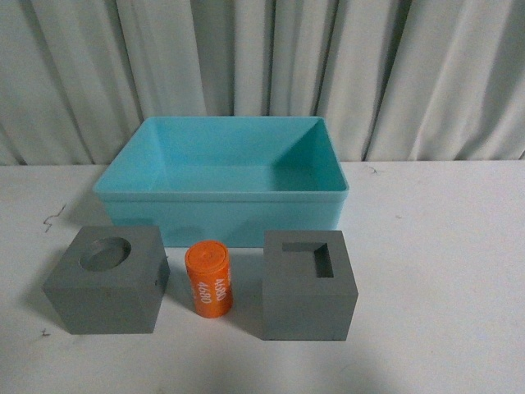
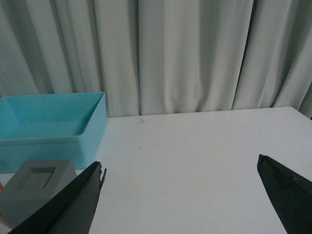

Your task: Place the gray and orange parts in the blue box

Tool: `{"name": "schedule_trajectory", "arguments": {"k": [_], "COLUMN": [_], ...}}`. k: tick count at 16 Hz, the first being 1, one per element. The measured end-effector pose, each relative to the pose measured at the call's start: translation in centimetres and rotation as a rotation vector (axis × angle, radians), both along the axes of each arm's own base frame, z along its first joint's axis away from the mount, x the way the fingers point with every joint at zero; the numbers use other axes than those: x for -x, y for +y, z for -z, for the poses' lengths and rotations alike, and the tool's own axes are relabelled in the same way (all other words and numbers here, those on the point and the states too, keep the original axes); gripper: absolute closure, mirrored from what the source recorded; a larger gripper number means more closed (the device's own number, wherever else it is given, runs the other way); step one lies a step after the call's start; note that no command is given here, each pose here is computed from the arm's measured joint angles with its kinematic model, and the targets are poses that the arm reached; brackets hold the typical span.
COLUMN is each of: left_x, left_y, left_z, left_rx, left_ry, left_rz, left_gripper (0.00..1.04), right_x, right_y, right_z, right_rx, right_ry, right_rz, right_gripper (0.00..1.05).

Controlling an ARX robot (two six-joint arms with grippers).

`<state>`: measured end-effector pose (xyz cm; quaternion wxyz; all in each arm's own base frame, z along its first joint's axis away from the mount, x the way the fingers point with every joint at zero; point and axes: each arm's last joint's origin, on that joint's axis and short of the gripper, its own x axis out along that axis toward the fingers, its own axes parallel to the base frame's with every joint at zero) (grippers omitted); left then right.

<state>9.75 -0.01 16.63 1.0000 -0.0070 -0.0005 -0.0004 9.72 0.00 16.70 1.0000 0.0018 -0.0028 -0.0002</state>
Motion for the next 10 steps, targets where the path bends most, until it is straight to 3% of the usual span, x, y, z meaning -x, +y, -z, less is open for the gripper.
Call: {"name": "schedule_trajectory", "arguments": {"k": [10], "left_x": [0.0], "left_y": [0.0], "left_z": [0.0], "left_rx": [0.0], "left_ry": [0.0], "left_rz": [0.0], "left_gripper": [0.07], "right_x": [0.0], "right_y": [0.0], "right_z": [-0.01], "right_rx": [0.0], "right_ry": [0.0], "right_rz": [0.0], "right_gripper": [0.06]}}
